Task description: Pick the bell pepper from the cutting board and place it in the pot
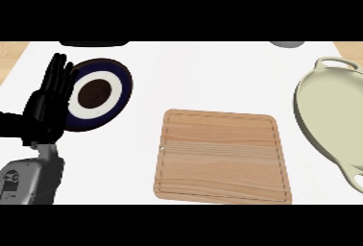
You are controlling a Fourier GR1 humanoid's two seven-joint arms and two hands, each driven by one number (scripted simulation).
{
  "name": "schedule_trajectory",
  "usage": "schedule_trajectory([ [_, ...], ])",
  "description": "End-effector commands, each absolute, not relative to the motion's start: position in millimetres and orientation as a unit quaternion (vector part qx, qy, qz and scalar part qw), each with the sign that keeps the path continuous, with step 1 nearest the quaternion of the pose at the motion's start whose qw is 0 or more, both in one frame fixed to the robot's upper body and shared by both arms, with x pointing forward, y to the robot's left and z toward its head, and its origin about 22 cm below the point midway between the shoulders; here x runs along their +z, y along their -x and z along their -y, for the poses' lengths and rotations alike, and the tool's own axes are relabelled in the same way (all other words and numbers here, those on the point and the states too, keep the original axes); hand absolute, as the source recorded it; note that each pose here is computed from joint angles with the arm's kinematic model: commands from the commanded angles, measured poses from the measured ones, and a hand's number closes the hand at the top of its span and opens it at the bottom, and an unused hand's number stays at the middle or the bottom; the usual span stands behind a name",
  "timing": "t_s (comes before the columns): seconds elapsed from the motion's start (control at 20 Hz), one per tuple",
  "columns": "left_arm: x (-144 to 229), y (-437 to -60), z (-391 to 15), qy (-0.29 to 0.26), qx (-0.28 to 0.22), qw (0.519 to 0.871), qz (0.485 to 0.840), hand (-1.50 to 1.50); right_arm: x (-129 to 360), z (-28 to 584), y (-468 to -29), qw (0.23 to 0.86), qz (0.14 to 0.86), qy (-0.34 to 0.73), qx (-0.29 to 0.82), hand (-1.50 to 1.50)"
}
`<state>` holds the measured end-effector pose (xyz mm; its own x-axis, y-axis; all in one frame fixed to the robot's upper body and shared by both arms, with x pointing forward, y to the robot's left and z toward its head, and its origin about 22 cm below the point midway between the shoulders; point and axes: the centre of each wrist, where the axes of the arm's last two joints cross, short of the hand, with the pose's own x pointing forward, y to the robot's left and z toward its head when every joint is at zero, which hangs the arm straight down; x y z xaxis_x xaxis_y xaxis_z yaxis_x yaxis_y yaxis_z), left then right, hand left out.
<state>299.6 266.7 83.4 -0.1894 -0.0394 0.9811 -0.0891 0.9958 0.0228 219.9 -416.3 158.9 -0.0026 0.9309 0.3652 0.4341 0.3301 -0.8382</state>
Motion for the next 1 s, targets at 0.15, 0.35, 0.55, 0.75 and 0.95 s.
schedule_trajectory([
  [0.15,85.9,-300.1,-266.2,-0.044,0.022,0.631,0.774,0.00,145.5,467.7,-258.1,0.479,0.655,0.516,0.274,1.50],
  [0.35,71.8,-301.4,-266.5,-0.043,0.016,0.636,0.770,0.00,117.8,462.3,-284.5,0.504,0.637,0.508,0.285,1.50],
  [0.55,75.8,-303.9,-264.0,-0.040,0.011,0.632,0.774,0.00,88.8,488.6,-290.8,0.578,0.603,0.460,0.301,1.50],
  [0.75,78.8,-306.6,-255.9,-0.044,0.017,0.631,0.774,0.00,62.3,487.2,-296.5,0.627,0.602,0.387,0.307,-1.50],
  [0.95,79.0,-318.3,-258.6,-0.049,0.023,0.633,0.773,0.00,52.6,479.7,-311.8,0.597,0.642,0.351,0.328,-1.50],
])
